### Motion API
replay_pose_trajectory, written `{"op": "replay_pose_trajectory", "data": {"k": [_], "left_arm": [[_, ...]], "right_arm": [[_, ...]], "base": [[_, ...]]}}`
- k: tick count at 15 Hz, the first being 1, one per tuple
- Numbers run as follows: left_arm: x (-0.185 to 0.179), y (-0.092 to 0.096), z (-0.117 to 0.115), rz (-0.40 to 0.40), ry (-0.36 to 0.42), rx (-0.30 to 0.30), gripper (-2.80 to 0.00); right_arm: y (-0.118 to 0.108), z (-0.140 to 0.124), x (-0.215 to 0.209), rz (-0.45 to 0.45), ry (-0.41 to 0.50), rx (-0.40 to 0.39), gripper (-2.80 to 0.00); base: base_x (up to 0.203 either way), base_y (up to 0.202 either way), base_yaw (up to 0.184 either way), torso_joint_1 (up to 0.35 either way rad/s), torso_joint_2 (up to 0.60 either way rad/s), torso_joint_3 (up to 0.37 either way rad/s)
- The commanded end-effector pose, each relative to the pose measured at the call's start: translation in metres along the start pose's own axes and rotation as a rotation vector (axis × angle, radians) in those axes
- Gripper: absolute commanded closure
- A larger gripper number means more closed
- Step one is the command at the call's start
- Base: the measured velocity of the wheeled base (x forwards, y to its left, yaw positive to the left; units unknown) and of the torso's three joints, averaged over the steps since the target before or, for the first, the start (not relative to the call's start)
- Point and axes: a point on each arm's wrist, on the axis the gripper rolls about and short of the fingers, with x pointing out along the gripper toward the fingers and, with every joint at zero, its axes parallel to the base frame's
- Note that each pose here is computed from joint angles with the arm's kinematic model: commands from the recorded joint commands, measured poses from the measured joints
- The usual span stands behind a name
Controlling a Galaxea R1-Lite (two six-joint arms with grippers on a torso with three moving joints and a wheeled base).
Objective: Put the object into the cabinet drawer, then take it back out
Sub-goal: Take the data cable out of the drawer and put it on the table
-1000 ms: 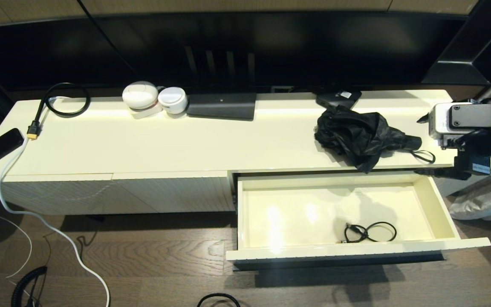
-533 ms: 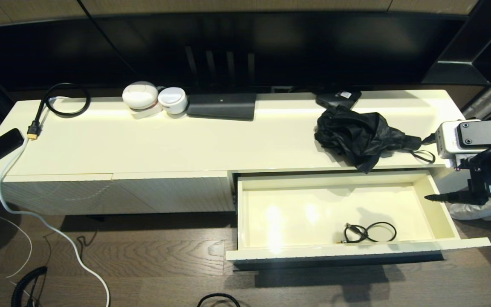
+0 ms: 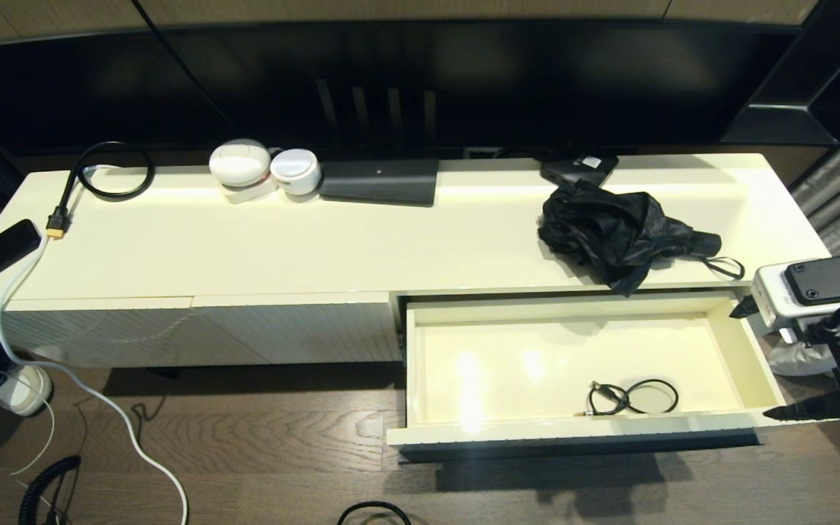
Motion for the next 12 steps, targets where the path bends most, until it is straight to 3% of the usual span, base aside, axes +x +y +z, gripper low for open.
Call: {"op": "replay_pose_trajectory", "data": {"k": [1,4,12], "left_arm": [[0.0,0.0,0.0,0.0,0.0,-0.001,0.0],[0.0,0.0,0.0,0.002,-0.001,-0.001,0.0],[0.0,0.0,0.0,0.0,0.0,-0.001,0.0]], "right_arm": [[-0.003,-0.008,0.012,0.054,0.02,-0.034,-2.8],[-0.012,-0.017,0.039,0.107,0.038,-0.056,-2.8],[-0.041,-0.03,0.097,0.095,0.062,-0.044,-2.8]], "base": [[0.0,0.0,0.0,0.0,0.0,0.0],[0.0,0.0,0.0,0.0,0.0,0.0],[0.0,0.0,0.0,0.0,0.0,0.0]]}}
